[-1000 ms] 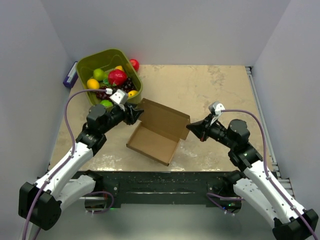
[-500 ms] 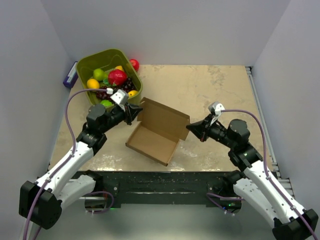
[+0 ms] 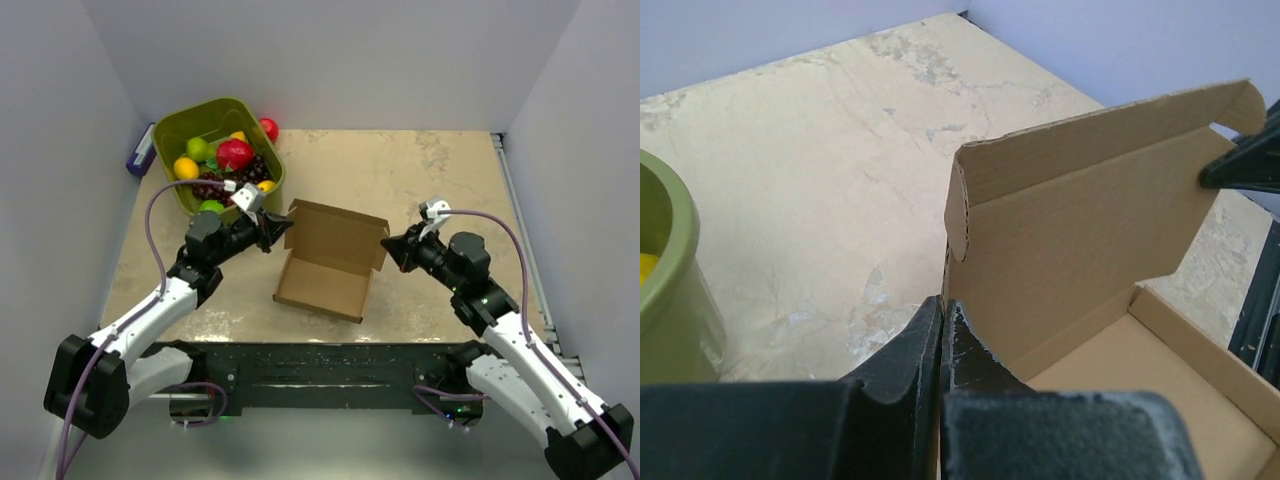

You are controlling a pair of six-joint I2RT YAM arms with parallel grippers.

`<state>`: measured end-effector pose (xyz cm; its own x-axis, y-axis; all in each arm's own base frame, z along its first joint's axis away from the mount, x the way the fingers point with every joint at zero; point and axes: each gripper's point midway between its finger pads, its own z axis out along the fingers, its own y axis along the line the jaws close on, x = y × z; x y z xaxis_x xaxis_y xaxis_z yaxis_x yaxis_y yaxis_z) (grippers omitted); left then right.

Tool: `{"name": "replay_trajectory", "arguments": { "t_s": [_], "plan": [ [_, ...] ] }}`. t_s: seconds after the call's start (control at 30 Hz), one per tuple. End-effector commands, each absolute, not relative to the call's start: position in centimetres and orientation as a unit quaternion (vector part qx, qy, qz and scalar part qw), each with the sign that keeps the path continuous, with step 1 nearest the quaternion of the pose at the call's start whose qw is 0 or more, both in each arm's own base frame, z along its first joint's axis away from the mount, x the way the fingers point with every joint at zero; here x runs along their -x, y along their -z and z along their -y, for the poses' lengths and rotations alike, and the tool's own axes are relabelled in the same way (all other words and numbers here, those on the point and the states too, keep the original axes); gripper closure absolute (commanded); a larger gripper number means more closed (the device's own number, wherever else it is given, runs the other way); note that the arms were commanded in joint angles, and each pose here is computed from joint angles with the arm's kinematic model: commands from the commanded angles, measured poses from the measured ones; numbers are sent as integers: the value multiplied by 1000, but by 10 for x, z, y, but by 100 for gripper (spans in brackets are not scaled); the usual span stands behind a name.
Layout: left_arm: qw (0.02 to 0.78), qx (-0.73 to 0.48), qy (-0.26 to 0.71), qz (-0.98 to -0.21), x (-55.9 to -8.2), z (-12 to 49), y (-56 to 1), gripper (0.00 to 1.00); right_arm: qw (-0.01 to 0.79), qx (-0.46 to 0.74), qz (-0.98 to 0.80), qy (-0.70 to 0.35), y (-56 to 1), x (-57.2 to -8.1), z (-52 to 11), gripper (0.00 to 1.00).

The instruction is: Fold the paper box

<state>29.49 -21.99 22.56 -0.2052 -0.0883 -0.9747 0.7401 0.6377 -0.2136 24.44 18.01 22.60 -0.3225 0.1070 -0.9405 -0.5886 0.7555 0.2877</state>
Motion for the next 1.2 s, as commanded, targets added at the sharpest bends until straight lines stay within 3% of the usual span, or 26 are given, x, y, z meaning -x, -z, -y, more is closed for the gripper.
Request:
{"name": "replay_trajectory", "arguments": {
  "t_s": [0.0, 0.7, 1.17],
  "plan": [
    [610, -231, 364, -665, -300, 232, -235, 100, 630, 100, -727, -252, -255, -281, -162, 100],
    [691, -166, 256, -655, -361, 272, -185, 100, 732, -48, -668, -124, -221, -354, -167, 100],
    [679, -128, 252, -678, -346, 280, -141, 100, 727, -74, -672, -121, -184, -330, -170, 100]
  ]
}}
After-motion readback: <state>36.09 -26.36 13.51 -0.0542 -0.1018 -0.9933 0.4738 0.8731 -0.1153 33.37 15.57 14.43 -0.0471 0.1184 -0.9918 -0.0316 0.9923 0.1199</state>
